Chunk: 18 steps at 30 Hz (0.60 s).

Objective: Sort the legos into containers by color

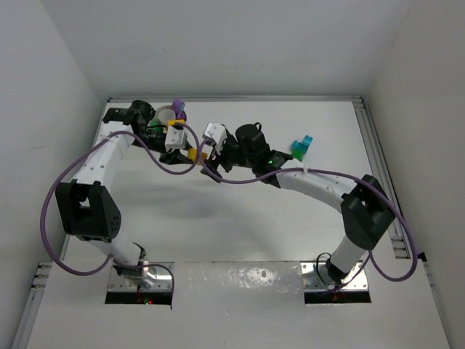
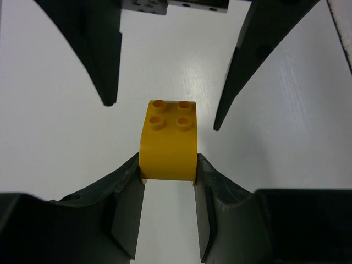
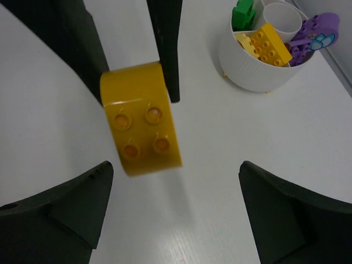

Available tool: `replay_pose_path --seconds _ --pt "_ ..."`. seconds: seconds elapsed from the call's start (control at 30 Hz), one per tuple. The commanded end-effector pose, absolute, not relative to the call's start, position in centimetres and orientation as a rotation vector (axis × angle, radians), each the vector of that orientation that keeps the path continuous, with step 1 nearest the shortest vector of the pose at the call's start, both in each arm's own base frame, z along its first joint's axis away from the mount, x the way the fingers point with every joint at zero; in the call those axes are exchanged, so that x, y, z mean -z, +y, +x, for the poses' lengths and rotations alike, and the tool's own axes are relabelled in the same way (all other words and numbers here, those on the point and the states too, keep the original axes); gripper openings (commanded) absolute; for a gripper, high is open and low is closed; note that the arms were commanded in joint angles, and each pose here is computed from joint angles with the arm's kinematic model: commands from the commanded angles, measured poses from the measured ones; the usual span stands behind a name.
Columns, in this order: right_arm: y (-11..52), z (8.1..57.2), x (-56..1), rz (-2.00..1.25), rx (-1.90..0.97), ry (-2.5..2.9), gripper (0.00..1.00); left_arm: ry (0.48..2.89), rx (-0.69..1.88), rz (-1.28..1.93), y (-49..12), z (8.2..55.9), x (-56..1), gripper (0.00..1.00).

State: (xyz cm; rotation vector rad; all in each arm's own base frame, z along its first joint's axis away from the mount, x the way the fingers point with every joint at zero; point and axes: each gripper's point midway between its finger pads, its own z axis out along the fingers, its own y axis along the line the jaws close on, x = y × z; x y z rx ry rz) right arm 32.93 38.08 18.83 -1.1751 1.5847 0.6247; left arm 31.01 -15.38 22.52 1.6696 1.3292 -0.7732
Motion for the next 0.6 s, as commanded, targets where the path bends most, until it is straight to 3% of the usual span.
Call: replay_pose_path --seconds 0.0,0.07,0.3,0.5,0.53,0.57 --pt "40.3 34.1 -23.4 -1.144 -0.667 1.401 0.93 1.27 0.822 1.648 -16.3 29.3 -23.7 0.0" --pt "40.6 34.2 -23.5 -1.134 -0.681 1.393 0.91 1.268 0.83 1.65 -16.6 29.0 -23.8 0.0" --pt "41.3 34.0 -23.5 -1.098 -0.749 1.423 0.59 1.256 0.836 1.649 -16.8 29.0 -24.0 0.0" --pt "41.5 33.1 -23.6 -1.039 -0.842 1.44 0.07 1.264 0.849 1.636 -16.9 29.2 -24.0 0.0" --pt "41.3 32.9 -23.4 -1.022 -0.85 1.441 0.0 1.342 0.882 1.598 -16.8 29.3 -23.8 0.02" --pt "40.9 33.2 -23.9 -0.985 -0.827 1.445 0.0 1.353 0.843 1.579 -16.8 30.6 -24.0 0.15"
